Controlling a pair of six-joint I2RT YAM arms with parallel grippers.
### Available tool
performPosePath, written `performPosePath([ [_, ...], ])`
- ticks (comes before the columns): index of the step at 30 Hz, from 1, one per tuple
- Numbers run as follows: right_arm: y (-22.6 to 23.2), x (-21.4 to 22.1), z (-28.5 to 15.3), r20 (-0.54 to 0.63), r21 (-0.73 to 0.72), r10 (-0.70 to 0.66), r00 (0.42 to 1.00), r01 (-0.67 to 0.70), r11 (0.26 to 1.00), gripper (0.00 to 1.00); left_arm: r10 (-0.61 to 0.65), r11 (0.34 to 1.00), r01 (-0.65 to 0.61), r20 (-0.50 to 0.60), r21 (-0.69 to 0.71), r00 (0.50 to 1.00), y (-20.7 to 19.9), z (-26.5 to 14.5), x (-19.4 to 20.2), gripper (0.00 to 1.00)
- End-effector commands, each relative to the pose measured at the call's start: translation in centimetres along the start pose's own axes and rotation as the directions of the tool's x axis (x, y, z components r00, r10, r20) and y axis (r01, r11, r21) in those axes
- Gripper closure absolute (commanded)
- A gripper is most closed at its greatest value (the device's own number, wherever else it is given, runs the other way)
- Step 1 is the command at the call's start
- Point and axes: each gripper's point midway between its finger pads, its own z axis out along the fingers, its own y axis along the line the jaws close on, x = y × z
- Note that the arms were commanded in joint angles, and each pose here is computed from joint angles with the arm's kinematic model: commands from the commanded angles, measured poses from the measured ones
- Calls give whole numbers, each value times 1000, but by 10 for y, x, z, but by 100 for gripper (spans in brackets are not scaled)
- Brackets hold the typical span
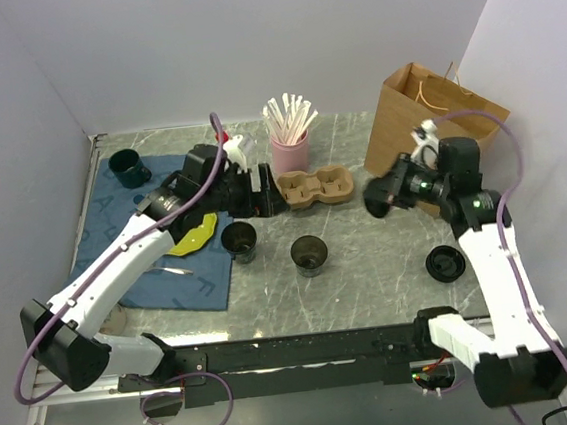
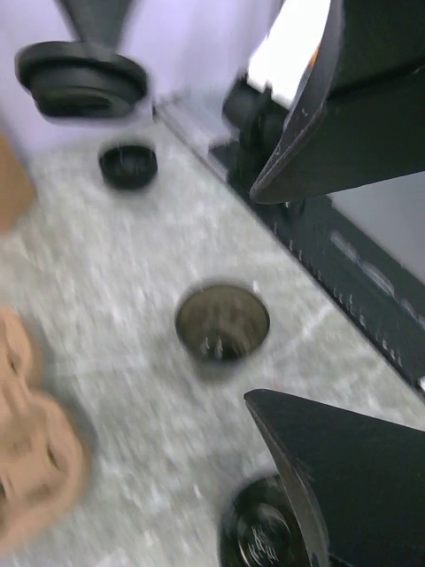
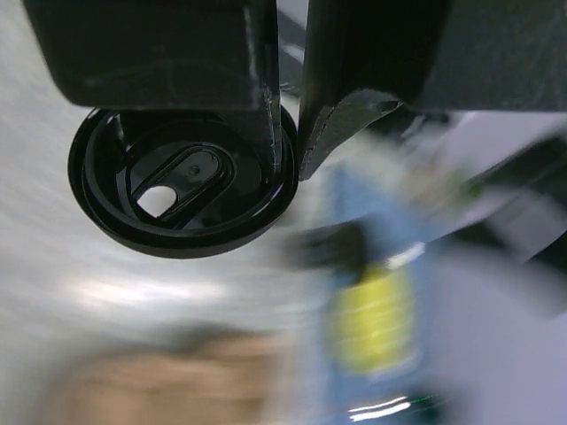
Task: Pack the takeout coffee
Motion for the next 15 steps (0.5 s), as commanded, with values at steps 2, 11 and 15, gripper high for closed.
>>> performPosePath([
  [2, 158, 0, -65, 162, -597, -240, 957, 289, 749, 84, -41, 952, 26, 42, 304, 998, -76, -35, -37, 12],
  [11, 201, 20, -98, 147, -808, -211, 966, 240, 539, 85, -28, 815, -65, 152, 576, 988, -126, -83, -45, 20],
  [15, 210, 32, -111, 98, -870, -223, 970, 192, 455, 85, -18, 809, -97, 189, 580, 982, -129, -90, -50, 21],
])
